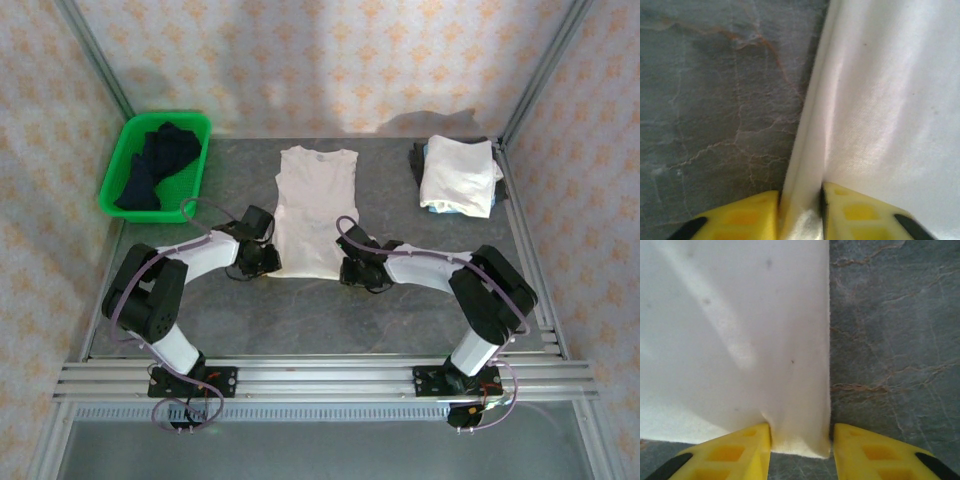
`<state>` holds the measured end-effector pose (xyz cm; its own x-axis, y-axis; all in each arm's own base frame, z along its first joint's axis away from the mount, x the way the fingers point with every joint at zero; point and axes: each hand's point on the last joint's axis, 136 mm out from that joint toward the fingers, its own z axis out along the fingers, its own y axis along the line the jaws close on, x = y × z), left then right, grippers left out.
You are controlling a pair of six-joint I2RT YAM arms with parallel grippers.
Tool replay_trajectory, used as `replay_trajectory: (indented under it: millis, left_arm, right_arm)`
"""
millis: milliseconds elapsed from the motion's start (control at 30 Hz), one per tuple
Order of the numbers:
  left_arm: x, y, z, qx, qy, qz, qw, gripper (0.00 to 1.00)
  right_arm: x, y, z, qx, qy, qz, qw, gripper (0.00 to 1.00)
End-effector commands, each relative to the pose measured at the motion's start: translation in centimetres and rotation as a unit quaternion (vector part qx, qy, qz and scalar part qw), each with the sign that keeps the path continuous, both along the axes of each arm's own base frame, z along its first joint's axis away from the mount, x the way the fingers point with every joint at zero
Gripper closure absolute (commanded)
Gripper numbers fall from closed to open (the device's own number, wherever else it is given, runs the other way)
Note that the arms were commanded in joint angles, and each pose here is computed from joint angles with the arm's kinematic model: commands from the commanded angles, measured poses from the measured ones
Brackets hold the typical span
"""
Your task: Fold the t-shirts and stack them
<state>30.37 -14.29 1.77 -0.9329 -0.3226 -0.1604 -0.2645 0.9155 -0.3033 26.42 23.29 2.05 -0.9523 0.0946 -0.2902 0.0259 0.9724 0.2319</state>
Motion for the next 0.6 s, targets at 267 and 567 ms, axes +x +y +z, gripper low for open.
replay_trajectory:
  millis: [267, 567]
  left_arm:
    - [0.3, -4.2, 1.7, -0.09, -0.037, -0.036, 0.995, 1.0]
    - [-2.0, -2.7, 5.3, -0.084, -0.074, -0.049, 0.993, 1.0]
  right_arm:
    - [0.6, -1.4, 1.2, -0.033, -0.025, -0.013, 0.999, 1.0]
    - [-0.8, -3.3, 4.9, -0.013, -0.064, -0.02, 0.998, 1.0]
